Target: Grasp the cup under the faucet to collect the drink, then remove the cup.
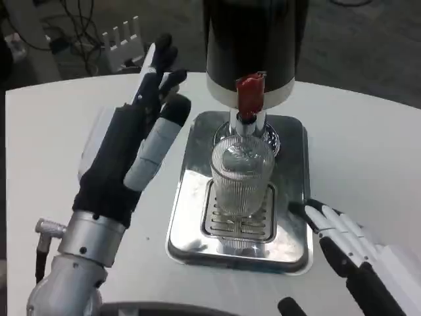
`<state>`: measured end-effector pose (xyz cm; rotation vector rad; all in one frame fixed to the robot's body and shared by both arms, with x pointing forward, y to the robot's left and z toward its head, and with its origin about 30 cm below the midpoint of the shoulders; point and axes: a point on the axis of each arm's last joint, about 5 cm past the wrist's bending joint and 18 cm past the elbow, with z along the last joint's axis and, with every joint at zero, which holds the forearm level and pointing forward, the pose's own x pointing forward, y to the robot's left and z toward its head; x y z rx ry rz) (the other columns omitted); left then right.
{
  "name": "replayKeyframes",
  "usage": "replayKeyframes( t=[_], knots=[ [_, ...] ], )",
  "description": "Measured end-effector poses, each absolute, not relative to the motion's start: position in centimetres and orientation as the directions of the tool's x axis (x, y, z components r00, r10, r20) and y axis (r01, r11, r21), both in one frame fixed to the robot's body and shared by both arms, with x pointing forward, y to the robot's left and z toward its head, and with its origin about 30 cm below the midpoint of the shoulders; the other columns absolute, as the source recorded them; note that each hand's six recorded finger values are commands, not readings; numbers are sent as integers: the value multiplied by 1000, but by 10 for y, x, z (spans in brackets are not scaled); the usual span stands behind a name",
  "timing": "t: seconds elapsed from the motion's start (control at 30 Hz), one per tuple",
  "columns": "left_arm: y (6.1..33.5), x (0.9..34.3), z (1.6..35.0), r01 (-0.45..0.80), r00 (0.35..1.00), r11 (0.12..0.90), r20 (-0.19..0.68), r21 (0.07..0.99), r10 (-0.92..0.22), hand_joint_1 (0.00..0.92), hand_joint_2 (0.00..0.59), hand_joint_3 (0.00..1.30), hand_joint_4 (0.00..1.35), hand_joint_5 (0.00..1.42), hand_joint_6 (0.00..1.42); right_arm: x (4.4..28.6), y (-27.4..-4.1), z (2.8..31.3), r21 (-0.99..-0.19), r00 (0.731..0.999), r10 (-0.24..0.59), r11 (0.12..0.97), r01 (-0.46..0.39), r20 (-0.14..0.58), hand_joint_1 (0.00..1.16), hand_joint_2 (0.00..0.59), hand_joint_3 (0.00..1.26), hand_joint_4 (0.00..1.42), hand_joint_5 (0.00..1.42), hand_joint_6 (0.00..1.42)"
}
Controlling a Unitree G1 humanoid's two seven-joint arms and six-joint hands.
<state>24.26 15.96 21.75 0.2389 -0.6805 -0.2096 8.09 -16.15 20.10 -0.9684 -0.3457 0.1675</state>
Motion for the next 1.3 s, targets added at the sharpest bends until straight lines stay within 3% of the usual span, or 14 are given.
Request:
replayKeyframes(
  t=[0.4,0.5,0.8,1.3],
  knots=[
    [151,254,240,211,709,919,594,334,-379,0,100,0,9,125,88,80,-162,200,-829,936,286,560,11,205,632,444,72,0,0,0],
    [151,258,241,245,704,907,580,343,-409,0,99,51,84,195,165,80,-162,200,-828,936,285,560,12,206,632,444,72,0,0,0],
    [154,263,236,239,733,912,555,333,-394,0,88,136,152,263,229,80,-161,200,-826,934,289,563,12,210,632,444,73,0,0,0],
    [143,278,246,284,701,884,548,371,-456,0,88,150,164,286,255,82,-162,199,-824,933,291,567,10,212,633,444,73,0,0,0]
  ],
)
